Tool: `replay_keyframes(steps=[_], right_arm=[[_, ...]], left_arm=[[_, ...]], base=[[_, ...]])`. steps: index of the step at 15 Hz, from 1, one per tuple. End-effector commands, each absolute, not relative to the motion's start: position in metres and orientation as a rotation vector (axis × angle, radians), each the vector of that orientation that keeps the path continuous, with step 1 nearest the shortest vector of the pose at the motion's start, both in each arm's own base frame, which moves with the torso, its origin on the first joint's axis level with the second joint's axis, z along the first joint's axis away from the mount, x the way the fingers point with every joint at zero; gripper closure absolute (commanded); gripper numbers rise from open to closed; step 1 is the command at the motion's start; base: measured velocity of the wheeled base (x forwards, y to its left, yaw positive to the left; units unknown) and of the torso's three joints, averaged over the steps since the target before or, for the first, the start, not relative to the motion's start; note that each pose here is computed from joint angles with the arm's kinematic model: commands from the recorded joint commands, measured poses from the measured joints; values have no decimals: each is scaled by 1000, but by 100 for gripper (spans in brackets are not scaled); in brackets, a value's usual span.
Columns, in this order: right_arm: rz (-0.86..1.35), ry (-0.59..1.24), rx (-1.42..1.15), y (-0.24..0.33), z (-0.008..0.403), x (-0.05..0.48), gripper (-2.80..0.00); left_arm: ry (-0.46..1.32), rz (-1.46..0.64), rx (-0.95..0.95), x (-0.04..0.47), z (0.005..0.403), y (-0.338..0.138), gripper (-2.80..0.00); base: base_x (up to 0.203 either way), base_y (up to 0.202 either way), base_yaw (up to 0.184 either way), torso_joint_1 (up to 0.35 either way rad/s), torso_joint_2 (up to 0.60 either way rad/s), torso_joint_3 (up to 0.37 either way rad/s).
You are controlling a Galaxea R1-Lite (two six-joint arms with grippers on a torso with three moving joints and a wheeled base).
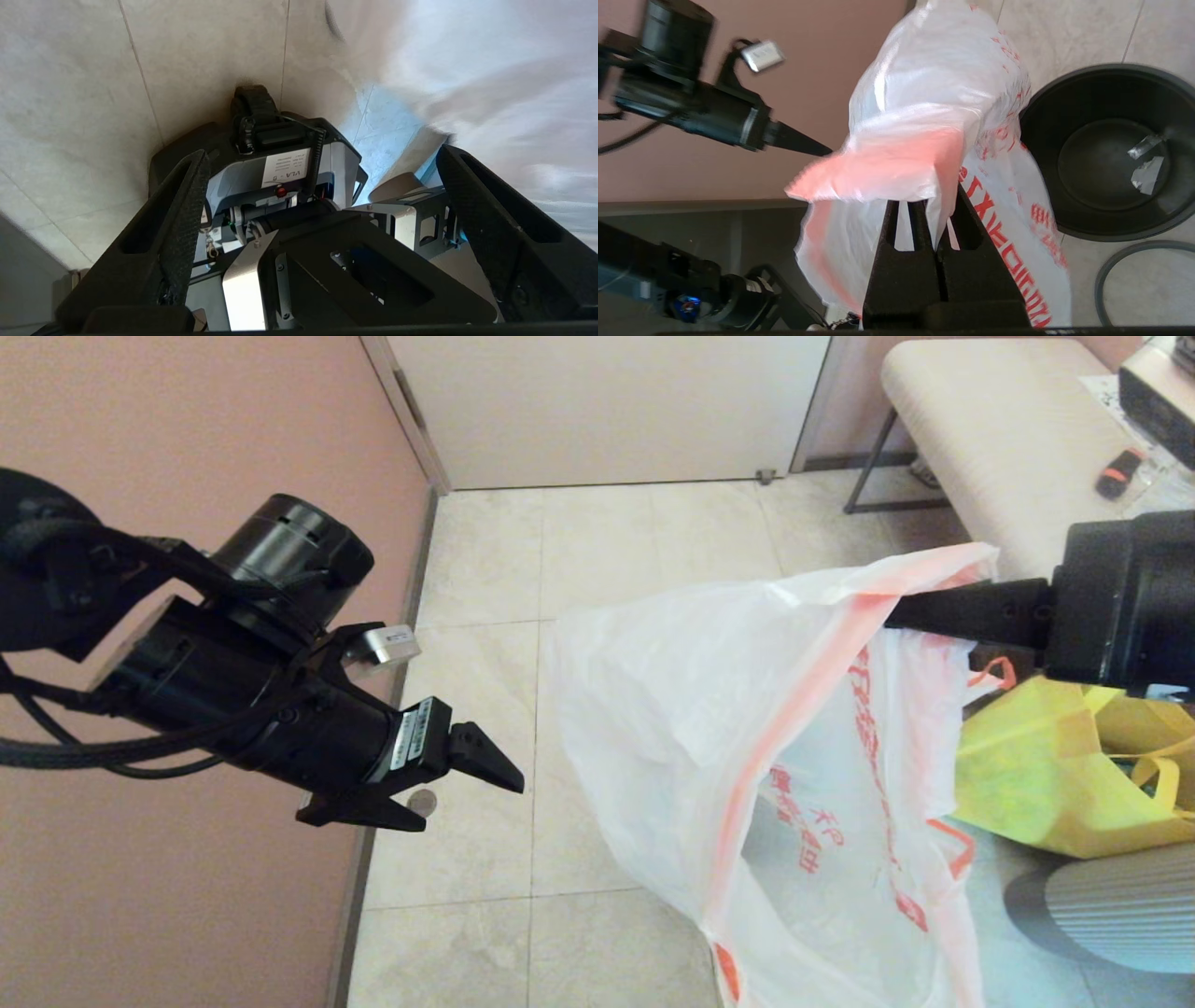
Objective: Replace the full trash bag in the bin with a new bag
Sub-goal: Put the new garbage bag on the trash can
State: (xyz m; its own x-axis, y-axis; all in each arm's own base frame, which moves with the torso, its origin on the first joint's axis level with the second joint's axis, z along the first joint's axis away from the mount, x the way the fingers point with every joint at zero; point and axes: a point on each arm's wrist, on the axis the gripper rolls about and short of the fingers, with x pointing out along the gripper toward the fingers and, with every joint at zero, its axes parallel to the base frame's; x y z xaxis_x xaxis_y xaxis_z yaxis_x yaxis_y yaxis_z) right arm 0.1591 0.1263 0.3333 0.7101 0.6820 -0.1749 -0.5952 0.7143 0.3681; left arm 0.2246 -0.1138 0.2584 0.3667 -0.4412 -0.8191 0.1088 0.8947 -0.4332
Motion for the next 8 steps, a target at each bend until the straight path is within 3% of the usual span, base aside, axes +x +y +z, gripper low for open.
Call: replay_keyframes(steps=[1, 8], right_arm=[[711, 298, 305, 117, 347, 151, 0], [565, 371, 289, 98, 355, 151, 0]], left_arm=[[1157, -358, -332, 224, 257, -114, -280], [1167, -349, -332, 228, 254, -114, -280]], base=[[0, 0, 0, 0, 0, 0], [0, 0, 0, 0, 0, 0]])
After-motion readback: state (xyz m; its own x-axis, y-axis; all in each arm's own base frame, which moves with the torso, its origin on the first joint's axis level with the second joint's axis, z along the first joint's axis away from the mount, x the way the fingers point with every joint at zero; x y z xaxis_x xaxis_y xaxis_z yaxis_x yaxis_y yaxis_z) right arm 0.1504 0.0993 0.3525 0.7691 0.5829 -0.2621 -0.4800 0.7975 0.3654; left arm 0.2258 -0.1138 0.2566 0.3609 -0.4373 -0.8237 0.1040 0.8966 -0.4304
